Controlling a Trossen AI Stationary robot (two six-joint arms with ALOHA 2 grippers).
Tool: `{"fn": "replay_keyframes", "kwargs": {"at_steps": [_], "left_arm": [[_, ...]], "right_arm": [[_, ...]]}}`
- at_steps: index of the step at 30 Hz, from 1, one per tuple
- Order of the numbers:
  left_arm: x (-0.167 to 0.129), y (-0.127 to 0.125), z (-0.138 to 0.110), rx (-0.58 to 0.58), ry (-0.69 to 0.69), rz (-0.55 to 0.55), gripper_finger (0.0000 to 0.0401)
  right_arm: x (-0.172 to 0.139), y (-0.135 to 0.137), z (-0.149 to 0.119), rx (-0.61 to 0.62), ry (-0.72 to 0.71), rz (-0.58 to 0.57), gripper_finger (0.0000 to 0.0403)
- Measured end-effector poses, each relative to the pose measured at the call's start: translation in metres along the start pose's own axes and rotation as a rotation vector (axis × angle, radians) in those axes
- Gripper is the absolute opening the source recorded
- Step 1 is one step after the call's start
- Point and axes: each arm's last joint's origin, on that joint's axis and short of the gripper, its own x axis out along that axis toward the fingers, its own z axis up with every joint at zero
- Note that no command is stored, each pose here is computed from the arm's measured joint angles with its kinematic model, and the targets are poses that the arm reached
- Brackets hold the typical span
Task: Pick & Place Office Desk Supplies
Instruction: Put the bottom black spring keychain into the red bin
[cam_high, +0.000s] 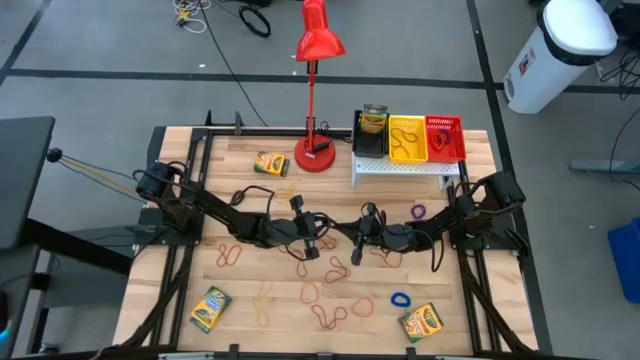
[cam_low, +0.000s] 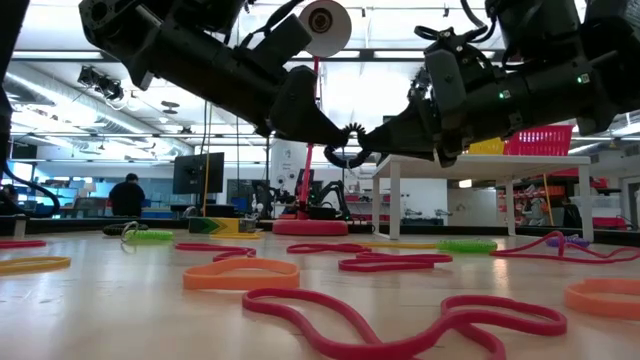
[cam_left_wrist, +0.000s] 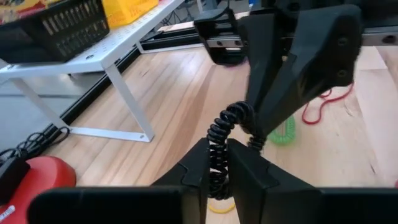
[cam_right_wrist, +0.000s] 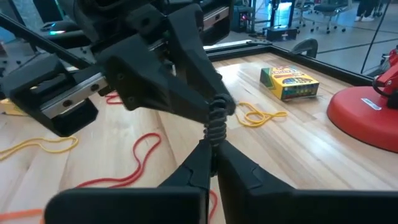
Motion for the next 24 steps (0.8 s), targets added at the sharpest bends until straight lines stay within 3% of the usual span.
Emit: {"fn": "replay_keyframes", "kwargs": {"at_steps": [6, 17, 24], "left_arm": [[-0.008, -0.010, 0.002, 0.033, -0.012, -0.025, 0.0118], [-0.025, -0.028, 0.004, 0.134, -0.030, -0.076, 0.0279], [-0.045, -0.021, 0.019, 0.194, -0.010, -0.044, 0.0291]], "right_arm": [[0.000, 0.000, 0.000, -0.022, -0.001, -0.009, 0.0014], [0.000, -0.002, -0.002, -0.046, 0.014, -0.061, 0.0012], [-0.015, 0.003, 0.018, -0.122, -0.006, -0.090, 0.0013]]}}
